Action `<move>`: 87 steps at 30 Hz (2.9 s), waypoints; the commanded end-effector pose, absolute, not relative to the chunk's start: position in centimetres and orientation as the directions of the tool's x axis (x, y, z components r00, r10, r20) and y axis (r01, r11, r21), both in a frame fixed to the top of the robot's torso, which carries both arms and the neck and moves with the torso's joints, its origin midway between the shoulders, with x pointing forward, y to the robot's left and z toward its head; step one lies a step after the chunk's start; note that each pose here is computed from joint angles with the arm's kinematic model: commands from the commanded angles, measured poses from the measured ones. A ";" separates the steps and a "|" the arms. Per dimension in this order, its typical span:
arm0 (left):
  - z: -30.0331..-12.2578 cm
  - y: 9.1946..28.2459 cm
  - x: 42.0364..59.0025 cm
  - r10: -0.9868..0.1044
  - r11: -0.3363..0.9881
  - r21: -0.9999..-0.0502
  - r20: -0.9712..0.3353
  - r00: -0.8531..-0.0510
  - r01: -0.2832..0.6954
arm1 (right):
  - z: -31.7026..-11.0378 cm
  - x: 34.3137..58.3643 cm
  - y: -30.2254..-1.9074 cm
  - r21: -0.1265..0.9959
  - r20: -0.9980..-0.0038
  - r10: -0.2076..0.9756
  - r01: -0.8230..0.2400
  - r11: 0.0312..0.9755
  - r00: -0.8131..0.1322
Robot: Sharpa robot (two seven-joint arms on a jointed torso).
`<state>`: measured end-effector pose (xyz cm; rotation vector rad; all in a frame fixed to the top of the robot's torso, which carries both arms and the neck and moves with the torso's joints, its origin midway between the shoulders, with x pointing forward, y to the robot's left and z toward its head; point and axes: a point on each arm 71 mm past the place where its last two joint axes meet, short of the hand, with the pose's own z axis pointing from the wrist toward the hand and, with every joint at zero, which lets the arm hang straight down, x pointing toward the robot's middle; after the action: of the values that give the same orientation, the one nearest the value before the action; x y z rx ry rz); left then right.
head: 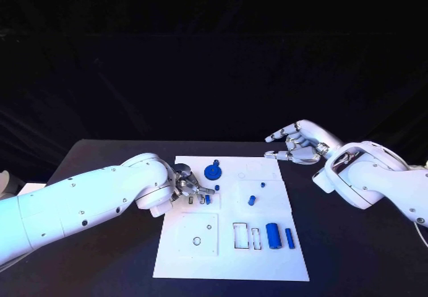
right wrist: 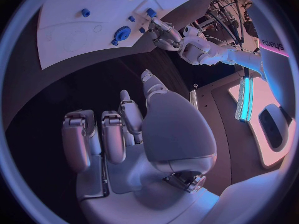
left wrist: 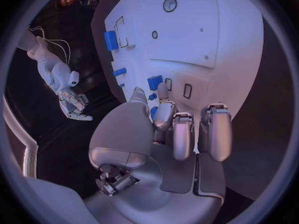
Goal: Assemble the parts on the task board
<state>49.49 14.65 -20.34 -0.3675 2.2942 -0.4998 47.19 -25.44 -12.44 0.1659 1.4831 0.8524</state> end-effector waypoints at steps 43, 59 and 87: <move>-20.8 12.8 50.4 -0.282 0.928 -0.368 -0.607 -0.743 -0.052 | -13.0 47.5 -25.1 0.577 -0.812 0.557 -0.376 0.725 -0.174; -20.8 12.7 50.5 -0.290 0.927 -0.371 -0.610 -0.738 -0.057 | -13.2 47.5 -25.0 0.577 -0.814 0.549 -0.374 0.726 -0.188; -20.1 13.8 50.0 -0.345 0.908 -0.412 -0.639 -0.687 -0.073 | -13.5 47.6 -24.9 0.576 -0.816 0.542 -0.372 0.728 -0.201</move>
<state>49.94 13.91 -20.30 -0.2913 2.3315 -0.4468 47.65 -25.01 -13.39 0.1590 1.5561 0.8341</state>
